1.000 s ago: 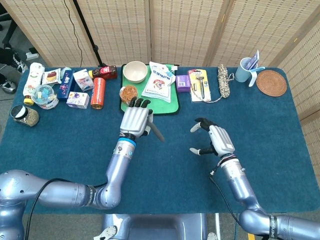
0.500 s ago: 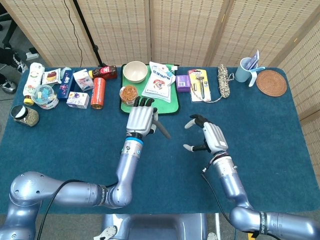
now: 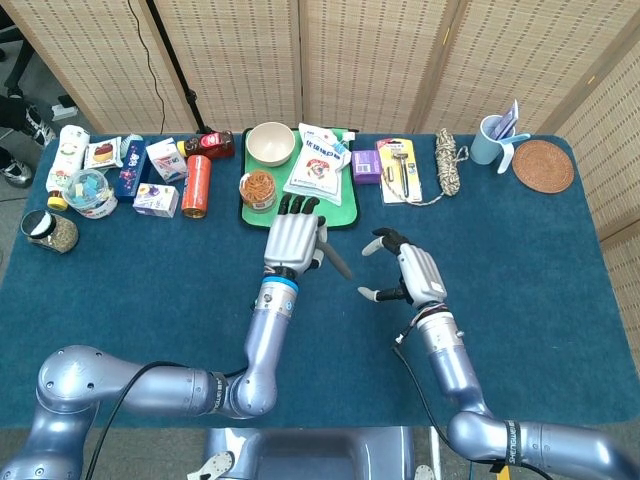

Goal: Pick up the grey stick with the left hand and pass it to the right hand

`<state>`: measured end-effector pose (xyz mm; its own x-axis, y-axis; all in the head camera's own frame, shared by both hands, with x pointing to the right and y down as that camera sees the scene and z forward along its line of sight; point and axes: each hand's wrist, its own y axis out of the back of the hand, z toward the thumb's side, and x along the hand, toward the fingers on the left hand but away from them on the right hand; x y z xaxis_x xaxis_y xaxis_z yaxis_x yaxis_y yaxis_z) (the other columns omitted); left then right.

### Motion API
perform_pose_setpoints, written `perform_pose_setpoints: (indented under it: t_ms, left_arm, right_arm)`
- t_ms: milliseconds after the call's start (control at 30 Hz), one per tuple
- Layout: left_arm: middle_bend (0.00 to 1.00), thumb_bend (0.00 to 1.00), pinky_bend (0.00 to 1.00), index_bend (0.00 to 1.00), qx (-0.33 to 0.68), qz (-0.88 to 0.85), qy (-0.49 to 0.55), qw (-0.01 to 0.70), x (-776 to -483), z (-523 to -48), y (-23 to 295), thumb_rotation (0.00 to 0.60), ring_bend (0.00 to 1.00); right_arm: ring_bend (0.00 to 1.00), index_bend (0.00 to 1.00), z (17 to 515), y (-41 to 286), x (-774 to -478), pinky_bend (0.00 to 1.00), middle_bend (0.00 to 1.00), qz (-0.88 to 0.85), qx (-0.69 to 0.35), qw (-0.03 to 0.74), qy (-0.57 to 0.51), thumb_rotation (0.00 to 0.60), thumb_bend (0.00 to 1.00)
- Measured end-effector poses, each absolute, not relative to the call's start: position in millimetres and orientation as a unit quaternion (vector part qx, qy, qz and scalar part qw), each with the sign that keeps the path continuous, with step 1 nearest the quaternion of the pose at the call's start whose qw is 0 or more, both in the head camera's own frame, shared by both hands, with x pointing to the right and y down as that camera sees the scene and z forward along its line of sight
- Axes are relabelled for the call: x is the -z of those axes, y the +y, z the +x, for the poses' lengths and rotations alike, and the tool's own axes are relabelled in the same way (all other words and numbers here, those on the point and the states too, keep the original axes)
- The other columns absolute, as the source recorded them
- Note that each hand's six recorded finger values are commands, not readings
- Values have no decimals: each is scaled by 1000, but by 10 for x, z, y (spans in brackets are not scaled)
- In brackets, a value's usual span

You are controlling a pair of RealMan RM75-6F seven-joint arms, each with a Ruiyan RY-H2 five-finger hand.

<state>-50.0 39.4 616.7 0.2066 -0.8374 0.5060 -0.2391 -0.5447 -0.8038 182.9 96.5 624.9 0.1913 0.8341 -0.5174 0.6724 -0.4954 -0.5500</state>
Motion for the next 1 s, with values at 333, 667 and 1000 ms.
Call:
perform_pose_setpoints:
  t_ms: [333,667,1000]
  left_arm:
    - [186,567,0,760,509,-715,382,289,-6209,-396,418,600,97]
    - [187,566,0,758,508,-713,390,286,-6205,-329,439,600,97]
    - [187,566,0,754,511,-707,400,282,-6229,-327,418,600,97]
  right_arm:
    - [200,380,1772,961,-6254,218,190,-754,-404,102,-508,600,101]
    - [129,277,1771,985,-6261,184,106,-743,-411,103,-518,600,88]
    - [47,95,1689,1018,-6277,131,0,-743,-408,98,-521,600,80]
